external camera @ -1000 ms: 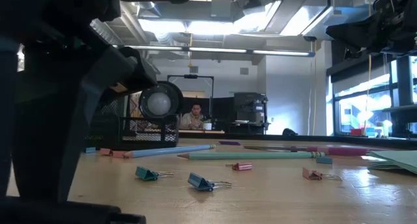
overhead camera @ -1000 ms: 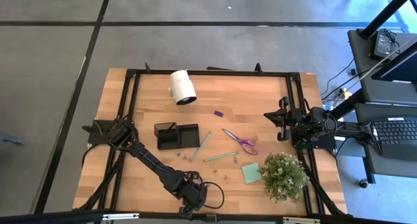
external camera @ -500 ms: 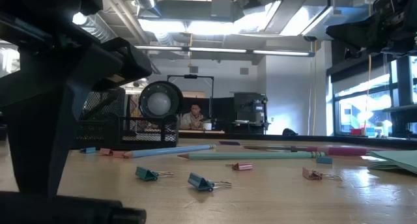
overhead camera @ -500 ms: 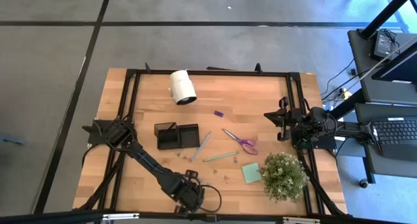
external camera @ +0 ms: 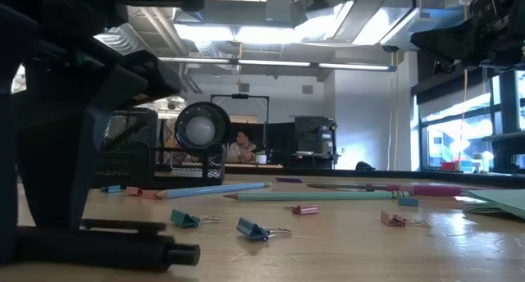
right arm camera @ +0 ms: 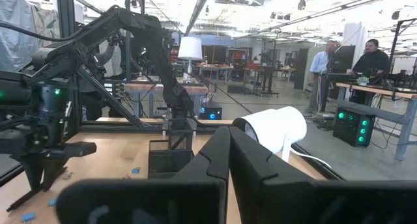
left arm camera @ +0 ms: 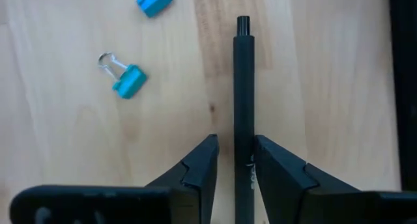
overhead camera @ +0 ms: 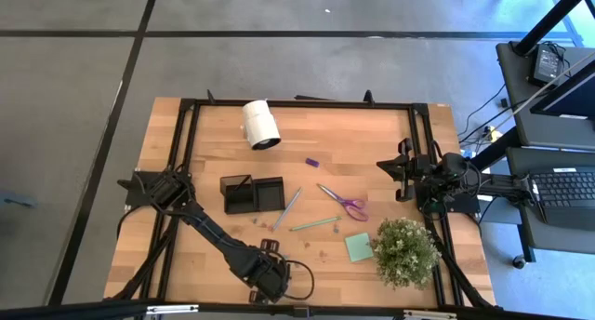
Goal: Pick and place office supplies into organizer
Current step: Put the black pen into the black desk organizer, then put the purple scissors into the black desk organizer
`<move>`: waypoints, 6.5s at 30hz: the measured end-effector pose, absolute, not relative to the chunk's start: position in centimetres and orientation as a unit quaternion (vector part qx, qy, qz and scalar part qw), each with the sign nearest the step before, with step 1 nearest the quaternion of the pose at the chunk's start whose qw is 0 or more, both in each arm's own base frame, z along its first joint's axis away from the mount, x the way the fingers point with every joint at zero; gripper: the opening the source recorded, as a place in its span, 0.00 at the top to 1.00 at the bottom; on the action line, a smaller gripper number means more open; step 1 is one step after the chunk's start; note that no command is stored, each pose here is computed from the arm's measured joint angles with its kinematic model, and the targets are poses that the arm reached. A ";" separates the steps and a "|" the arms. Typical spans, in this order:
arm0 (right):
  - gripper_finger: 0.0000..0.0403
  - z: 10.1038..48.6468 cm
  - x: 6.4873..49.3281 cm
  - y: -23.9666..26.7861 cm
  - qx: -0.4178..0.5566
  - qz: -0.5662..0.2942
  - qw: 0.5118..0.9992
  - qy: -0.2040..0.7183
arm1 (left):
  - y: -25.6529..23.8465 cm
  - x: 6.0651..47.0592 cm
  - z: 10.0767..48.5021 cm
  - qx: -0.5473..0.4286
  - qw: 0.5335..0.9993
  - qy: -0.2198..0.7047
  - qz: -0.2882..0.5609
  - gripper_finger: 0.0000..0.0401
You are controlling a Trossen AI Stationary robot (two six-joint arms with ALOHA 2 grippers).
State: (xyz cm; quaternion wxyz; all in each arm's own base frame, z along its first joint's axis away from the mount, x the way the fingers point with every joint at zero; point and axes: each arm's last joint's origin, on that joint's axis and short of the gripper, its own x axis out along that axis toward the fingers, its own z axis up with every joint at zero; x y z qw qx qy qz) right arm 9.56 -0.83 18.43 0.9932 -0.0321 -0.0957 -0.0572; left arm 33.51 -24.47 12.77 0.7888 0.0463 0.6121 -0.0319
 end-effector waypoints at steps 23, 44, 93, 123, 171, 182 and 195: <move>0.97 18.4 9.6 -0.8 -0.032 -0.057 0.993 -0.096 | -23.8 34.0 12.2 0.048 0.776 0.628 -0.040 0.94; 0.97 18.4 9.6 -0.8 -0.032 -0.057 0.993 -0.093 | -21.9 32.2 21.4 0.035 0.831 0.555 -0.030 0.96; 0.97 18.4 9.6 -0.8 -0.032 -0.057 0.994 -0.092 | -5.2 14.3 21.8 -0.069 0.938 0.177 0.291 0.95; 0.97 18.4 9.6 -0.8 -0.032 -0.057 0.994 -0.092 | -4.3 13.7 15.2 -0.087 0.943 0.213 0.240 0.90; 0.97 18.7 9.5 -0.8 -0.005 -0.054 0.992 -0.112 | -6.1 16.6 23.4 -0.023 0.990 0.106 0.090 0.74; 0.97 19.1 9.4 -0.8 0.047 -0.047 0.989 -0.135 | -6.1 16.6 23.4 0.018 0.990 0.110 0.087 0.75; 0.97 19.3 9.5 -0.8 0.044 -0.039 0.988 -0.140 | -6.1 16.6 23.3 0.027 0.989 0.113 0.086 0.74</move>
